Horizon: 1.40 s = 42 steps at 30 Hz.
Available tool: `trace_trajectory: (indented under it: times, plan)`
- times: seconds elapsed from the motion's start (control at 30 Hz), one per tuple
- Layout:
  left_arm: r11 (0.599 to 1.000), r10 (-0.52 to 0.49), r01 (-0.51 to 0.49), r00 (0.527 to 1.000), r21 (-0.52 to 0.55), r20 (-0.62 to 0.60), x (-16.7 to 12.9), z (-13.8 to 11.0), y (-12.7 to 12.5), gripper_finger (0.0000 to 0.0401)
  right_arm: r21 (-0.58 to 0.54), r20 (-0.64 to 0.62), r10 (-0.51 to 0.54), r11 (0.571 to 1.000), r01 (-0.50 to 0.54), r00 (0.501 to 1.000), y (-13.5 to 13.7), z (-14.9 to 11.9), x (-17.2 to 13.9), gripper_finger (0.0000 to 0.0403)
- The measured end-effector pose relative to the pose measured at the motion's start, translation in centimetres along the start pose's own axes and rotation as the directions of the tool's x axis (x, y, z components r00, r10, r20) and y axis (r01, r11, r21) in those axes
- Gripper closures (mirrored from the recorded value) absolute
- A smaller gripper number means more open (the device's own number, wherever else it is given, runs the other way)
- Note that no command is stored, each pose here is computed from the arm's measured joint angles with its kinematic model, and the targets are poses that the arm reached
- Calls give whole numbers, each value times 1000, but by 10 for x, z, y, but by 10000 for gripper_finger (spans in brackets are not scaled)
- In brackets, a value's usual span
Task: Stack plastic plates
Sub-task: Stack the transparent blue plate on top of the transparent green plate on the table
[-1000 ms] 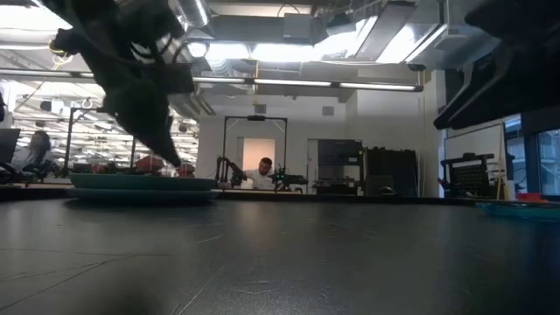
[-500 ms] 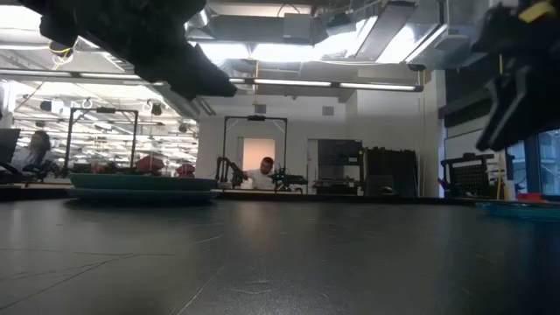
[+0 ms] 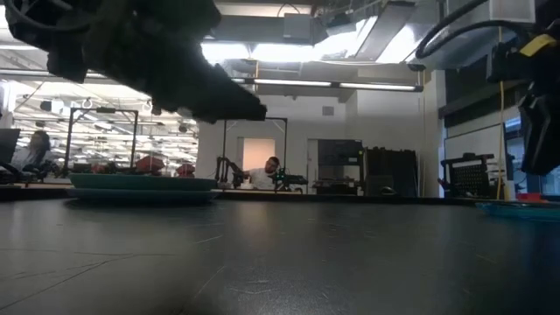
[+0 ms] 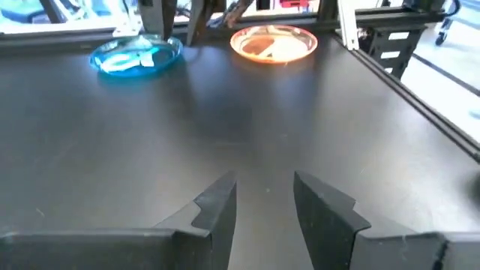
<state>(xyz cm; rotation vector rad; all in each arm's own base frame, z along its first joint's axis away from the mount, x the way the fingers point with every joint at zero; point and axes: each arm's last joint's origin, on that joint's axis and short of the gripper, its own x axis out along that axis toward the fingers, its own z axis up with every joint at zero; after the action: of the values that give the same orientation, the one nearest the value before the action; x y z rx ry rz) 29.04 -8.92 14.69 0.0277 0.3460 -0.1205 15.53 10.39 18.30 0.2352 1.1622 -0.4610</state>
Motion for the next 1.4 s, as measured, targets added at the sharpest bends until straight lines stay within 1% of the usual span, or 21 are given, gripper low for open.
trace_trajectory:
  times: [0.13, 0.23, 0.33, 0.43, 0.5, 0.57, 0.63, 0.73, 0.87, 0.93, 1.03, 1.13, 1.23, 1.3, 1.4]
  plan:
    - [1000, -2, 2, 1000, -5, -25, 4, -7, 0, 273, 4, -23, -19, 1000, 19, 1000, -2, -2, 0, 219]
    - [1000, -2, 2, 1000, -5, -25, 4, -7, 0, 273, 44, -46, -69, 997, 71, 997, -9, -2, 2, 219]
    - [1000, -3, 3, 1000, -4, -24, 4, -7, 0, 273, 86, -99, -114, 989, 122, 989, -19, -5, 13, 219]
    - [1000, -3, 3, 1000, -4, -24, 4, -7, 0, 273, 134, -170, -115, 981, 139, 979, -28, -6, 25, 219]
    - [1000, -4, 4, 1000, -4, -25, 4, -7, 0, 273, 149, -190, -91, 981, 120, 978, -31, -6, 33, 219]
    - [1000, -3, 3, 1000, -4, -25, 4, -7, 0, 273, 136, -183, -45, 988, 71, 982, -30, -5, 38, 219]
    - [1000, -4, 4, 1000, -4, -25, 4, -7, 0, 273, 117, -192, -24, 992, 47, 981, -29, -5, 39, 219]
    - [1000, -3, 3, 1000, -4, -25, 4, -7, 0, 273, 95, -187, -38, 994, 57, 982, -30, -6, 39, 219]
    - [1000, 11, -11, 1000, -3, -24, 4, -7, 0, 273, 79, -163, -93, 991, 107, 982, -34, -8, 41, 222]
    - [1000, 14, -14, 1000, -3, -24, 4, -7, 0, 273, 75, -170, -103, 990, 117, 980, -37, -11, 44, 235]
    - [1000, 28, -28, 999, -3, -23, 4, -7, 1, 273, 80, -166, -87, 992, 102, 982, -37, -13, 47, 271]
    - [998, 58, -58, 998, -3, -19, 4, -7, 2, 273, 55, -153, -64, 996, 73, 986, -35, -12, 48, 326]
    - [998, 64, -64, 998, -3, -18, 4, -7, 2, 273, -25, -130, -31, 999, 28, 991, -32, -10, 49, 384]
    - [998, 64, -64, 998, -3, -18, 4, -7, 2, 273, -70, -99, 10, 997, -17, 995, -28, -7, 49, 394]
    - [998, 64, -64, 998, -3, -18, 4, -7, 2, 273, -138, -38, 91, 986, -96, 995, -20, -1, 49, 383]
